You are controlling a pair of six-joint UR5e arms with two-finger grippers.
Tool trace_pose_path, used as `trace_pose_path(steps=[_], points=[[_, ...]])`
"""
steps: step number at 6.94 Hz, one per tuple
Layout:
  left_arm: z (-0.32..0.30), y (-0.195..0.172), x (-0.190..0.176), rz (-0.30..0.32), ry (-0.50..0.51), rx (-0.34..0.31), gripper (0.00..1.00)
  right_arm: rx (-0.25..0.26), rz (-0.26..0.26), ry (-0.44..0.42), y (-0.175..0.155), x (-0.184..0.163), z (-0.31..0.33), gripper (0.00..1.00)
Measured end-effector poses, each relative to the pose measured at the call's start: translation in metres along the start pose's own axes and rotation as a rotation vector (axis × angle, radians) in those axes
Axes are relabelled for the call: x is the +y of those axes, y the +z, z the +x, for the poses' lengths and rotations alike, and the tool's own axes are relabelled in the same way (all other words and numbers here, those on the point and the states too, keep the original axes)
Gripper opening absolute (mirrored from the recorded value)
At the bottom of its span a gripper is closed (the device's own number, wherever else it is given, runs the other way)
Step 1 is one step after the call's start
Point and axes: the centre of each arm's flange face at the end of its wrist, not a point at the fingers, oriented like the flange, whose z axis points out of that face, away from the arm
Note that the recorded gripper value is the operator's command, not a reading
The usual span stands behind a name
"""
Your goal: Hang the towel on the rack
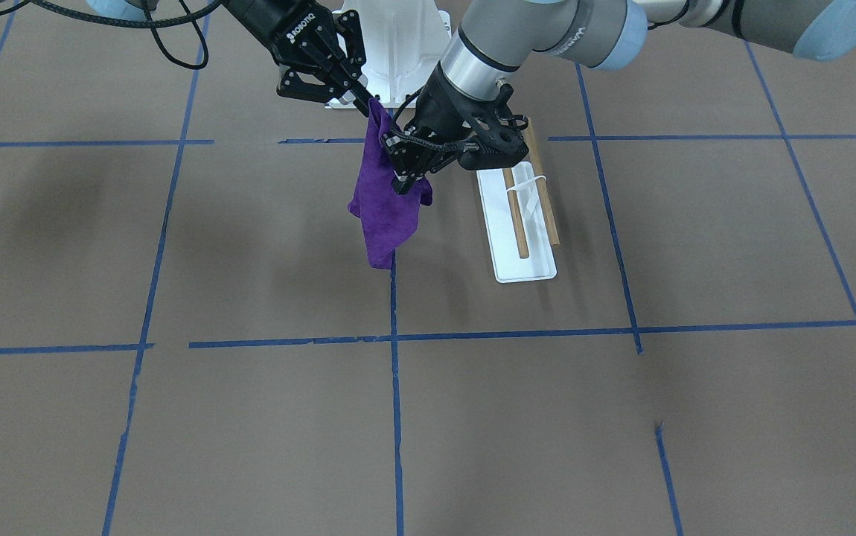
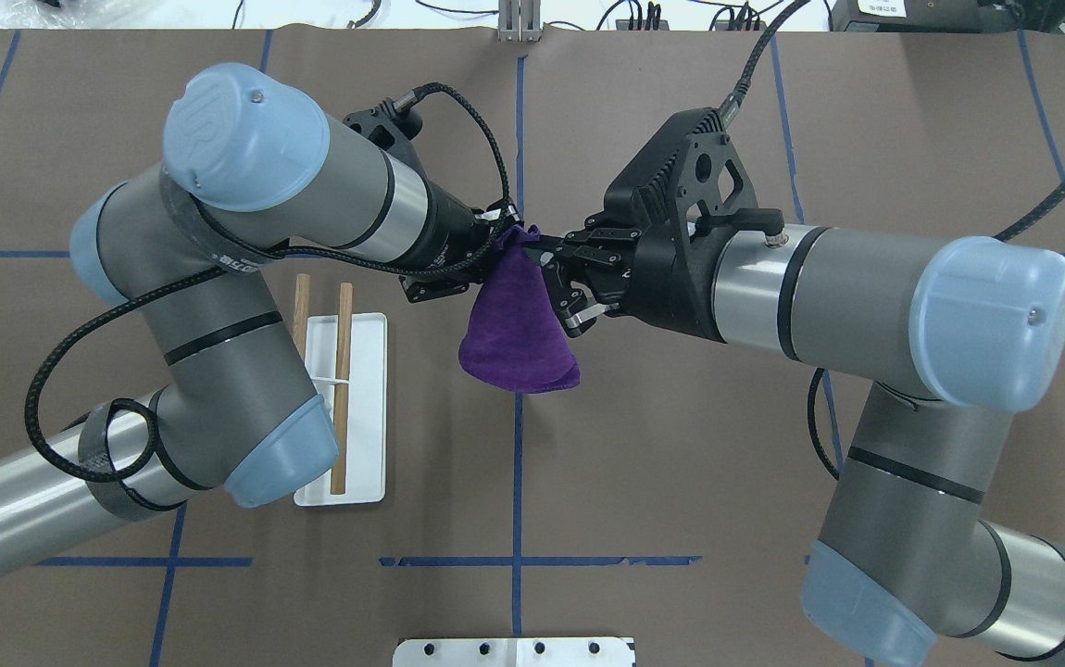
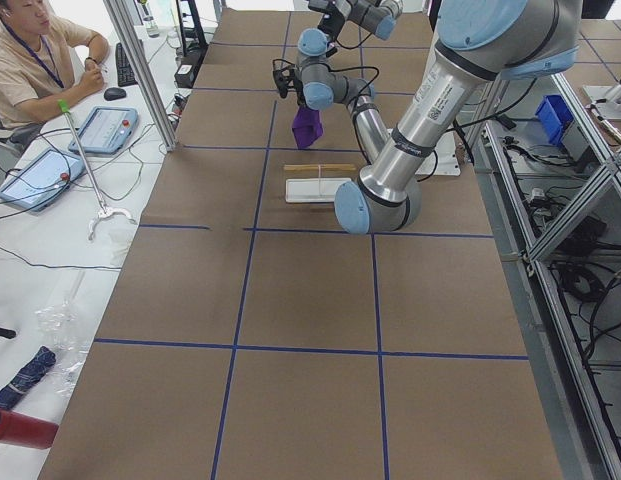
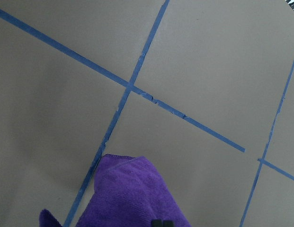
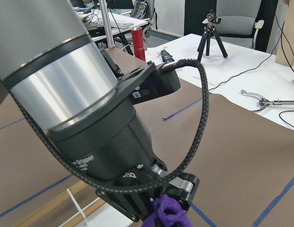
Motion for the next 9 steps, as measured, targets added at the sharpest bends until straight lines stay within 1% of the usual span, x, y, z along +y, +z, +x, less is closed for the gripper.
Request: trace_pose_path(steps=[1, 2, 3, 4, 5, 6, 7, 8, 9], points=[[0.0, 0.0, -0.001, 0.001, 0.012, -0.001, 0.0, 0.001, -0.011, 0.009, 0.0, 0.004, 0.002, 1.0], [-0.001, 0.0, -0.002, 0.002, 0.021, -0.001, 0.0, -0.001, -0.038, 0.024, 0.0, 0.014, 0.007, 1.0], [-0.003, -0.001, -0.004, 0.006, 0.033, -0.003, 0.0, -0.006, -0.083, 0.051, 0.001, 0.027, 0.013, 1.0], [-0.013, -0.002, -0.009, 0.012, 0.064, -0.012, 0.0, 0.009, -0.145, 0.098, 0.001, 0.041, 0.025, 1.0], [-0.031, -0.008, -0.017, 0.02, 0.116, -0.025, 0.0, 0.054, -0.245, 0.149, 0.002, 0.051, 0.045, 1.0], [-0.055, -0.018, -0.027, 0.032, 0.184, -0.04, 0.0, 0.121, -0.381, 0.207, -0.001, 0.057, 0.078, 1.0], [-0.079, -0.029, -0.039, 0.046, 0.258, -0.061, 0.0, 0.202, -0.515, 0.275, -0.01, 0.062, 0.122, 1.0], [-0.107, -0.037, -0.052, 0.058, 0.329, -0.091, 0.0, 0.283, -0.624, 0.308, -0.023, 0.074, 0.172, 1.0], [-0.139, -0.043, -0.063, 0.064, 0.392, -0.132, 0.0, 0.347, -0.713, 0.295, -0.04, 0.094, 0.225, 1.0]])
